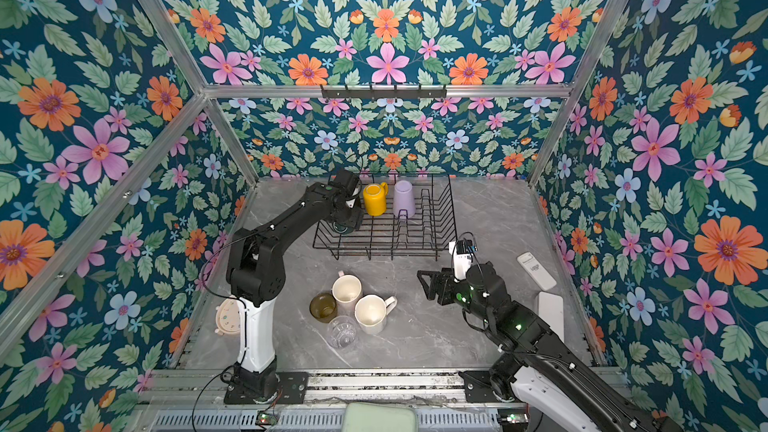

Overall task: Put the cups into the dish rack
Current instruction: 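Lower the green mug into the rack with the left gripper and release, then move the left gripper down to the gold textured glass and grasp it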

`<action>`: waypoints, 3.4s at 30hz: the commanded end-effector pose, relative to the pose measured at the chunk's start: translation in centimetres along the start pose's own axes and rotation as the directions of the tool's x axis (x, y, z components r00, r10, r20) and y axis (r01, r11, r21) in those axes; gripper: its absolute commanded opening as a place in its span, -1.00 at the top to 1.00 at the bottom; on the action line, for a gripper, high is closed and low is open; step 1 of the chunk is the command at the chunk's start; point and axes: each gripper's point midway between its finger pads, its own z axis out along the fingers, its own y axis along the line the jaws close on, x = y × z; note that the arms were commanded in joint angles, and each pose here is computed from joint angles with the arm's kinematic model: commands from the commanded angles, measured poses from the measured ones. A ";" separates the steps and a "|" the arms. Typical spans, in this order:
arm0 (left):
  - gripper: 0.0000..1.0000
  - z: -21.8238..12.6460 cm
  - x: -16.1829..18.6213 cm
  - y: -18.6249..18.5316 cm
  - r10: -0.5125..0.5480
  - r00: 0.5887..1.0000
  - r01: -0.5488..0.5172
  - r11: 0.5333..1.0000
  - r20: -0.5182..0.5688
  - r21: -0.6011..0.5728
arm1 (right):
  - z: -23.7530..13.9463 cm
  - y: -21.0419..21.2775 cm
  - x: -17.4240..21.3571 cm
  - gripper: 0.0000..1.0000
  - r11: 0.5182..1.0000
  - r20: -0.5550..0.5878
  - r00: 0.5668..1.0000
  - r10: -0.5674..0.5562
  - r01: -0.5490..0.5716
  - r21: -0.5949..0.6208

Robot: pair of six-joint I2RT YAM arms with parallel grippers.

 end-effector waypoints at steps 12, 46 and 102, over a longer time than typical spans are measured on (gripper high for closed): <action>1.00 -2.5 -1.1 0.5 -0.006 0.998 0.006 1.000 0.062 0.003 | 0.1 0.1 -0.4 -0.69 1.000 0.020 1.000 0.001 -0.001 -0.006; 1.00 -1.1 3.0 -0.5 0.086 0.989 -0.082 0.996 -0.118 0.039 | 0.2 0.3 0.2 -0.69 0.998 0.018 0.999 0.039 -0.038 -0.043; -0.99 -14.5 3.6 2.2 -0.228 0.915 0.180 0.969 0.332 0.170 | -1.6 -1.4 0.2 -0.70 0.996 -0.006 0.999 -0.034 0.034 0.080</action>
